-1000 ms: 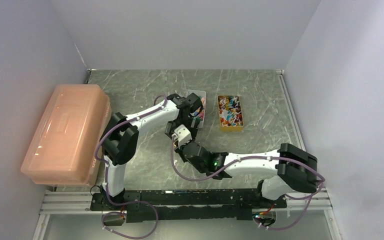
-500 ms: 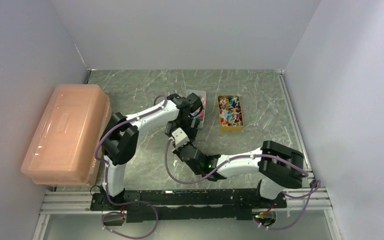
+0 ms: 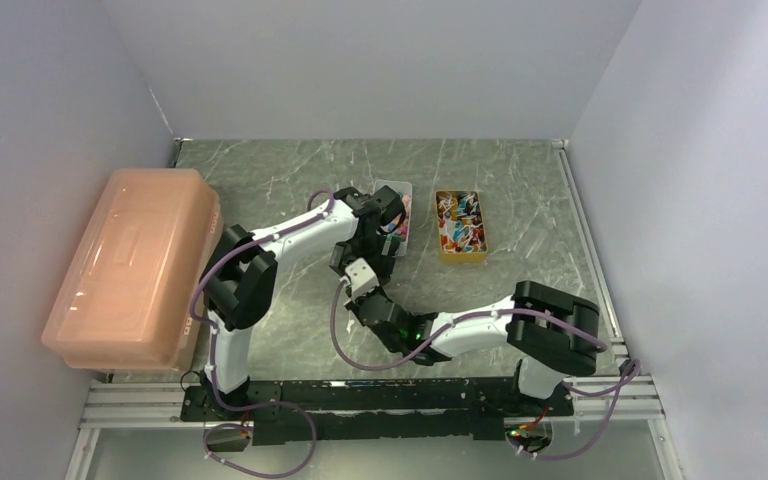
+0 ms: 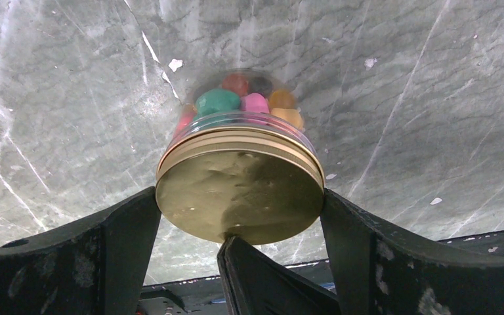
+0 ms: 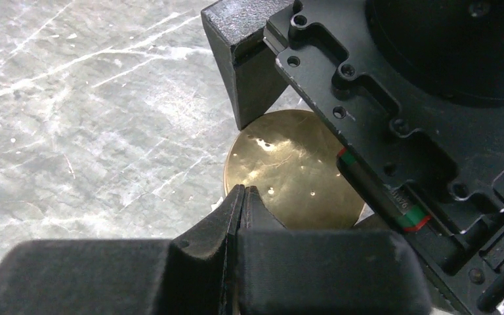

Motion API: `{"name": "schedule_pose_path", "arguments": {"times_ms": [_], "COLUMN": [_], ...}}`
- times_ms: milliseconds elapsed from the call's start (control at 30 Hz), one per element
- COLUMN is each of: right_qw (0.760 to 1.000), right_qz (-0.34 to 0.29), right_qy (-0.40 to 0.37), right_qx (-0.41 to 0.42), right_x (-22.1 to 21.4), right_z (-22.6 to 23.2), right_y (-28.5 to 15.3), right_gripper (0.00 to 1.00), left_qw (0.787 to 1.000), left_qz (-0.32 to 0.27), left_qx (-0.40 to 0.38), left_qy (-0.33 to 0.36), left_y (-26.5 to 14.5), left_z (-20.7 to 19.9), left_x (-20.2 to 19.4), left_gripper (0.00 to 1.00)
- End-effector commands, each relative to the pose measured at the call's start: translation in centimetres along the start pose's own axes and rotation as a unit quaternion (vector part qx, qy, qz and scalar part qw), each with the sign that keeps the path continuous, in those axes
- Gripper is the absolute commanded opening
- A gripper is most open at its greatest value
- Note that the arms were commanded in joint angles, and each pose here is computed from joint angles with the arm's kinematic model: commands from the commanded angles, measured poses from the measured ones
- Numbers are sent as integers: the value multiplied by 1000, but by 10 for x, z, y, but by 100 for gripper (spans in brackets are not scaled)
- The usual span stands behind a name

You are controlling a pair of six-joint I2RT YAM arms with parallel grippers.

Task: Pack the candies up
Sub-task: Close the bottle lid on the packing bottle.

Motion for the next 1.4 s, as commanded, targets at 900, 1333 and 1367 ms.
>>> {"name": "schedule_pose_path", "arguments": {"times_ms": [900,1333,1367], "right_qw": [996,999,999], "right_qz": [-59,-49,-48], "right_qy": [59,8,5], "right_qx": [35,-19,-22], "right_x": [44,35,34], "right_z": [-15,-14,-13], "right_y": [-49,-30,-28], "right_gripper": [0,0,0], "left_qw": [1000,1000,1000], "left_qz": [-15,-6,-5], "left_qx": [-20,-18,-18], "left_qy": [17,20,20], "left_y": [-4,1,2], "left_z": [-11,-10,-10], "left_x": [24,22,22], "left_gripper": [93,93,93]}}
Point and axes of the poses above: each gripper's point midway between its finger pads, its own y axis out along the fingers, its own z axis along the line the jaws close on, x = y × z, the point moved 9 cm from there along -y, back along the fingers, and after that the axes turned 2 degrees about -y, right-handed, at the moved point
